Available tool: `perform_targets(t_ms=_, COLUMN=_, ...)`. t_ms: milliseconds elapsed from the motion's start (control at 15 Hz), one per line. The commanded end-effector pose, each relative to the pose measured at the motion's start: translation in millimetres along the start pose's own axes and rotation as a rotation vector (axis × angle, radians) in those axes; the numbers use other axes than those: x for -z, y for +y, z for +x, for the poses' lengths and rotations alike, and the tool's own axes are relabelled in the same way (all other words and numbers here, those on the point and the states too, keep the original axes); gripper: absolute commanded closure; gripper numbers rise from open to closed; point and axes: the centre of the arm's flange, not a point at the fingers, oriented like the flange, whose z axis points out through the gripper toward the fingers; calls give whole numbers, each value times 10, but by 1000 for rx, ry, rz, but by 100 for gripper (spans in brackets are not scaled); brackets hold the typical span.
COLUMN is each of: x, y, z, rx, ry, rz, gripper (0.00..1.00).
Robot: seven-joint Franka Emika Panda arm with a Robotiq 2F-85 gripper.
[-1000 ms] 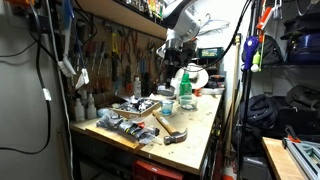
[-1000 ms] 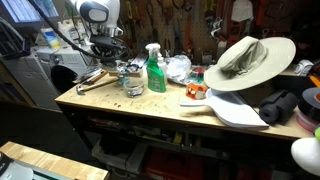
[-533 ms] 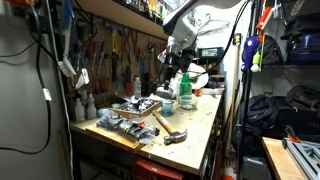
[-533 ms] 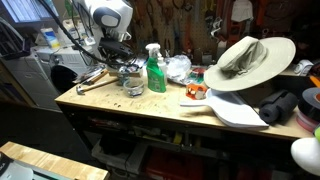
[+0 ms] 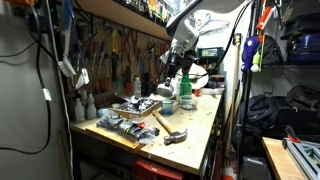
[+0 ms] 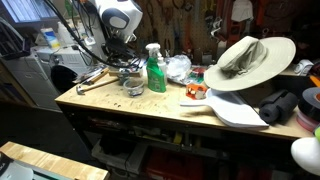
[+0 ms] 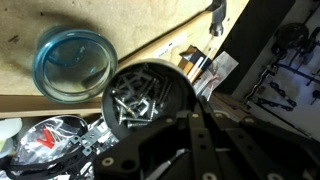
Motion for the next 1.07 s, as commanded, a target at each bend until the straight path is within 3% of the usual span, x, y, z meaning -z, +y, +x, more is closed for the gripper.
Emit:
perform_targets(t_ms=0, x=49, y=104, z=7, rx=25, ry=42, rz=72, gripper=99)
perform_targets(t_ms=1000, x=86, y=315, z=-203, rx=19, ry=153, rz=222, gripper=99)
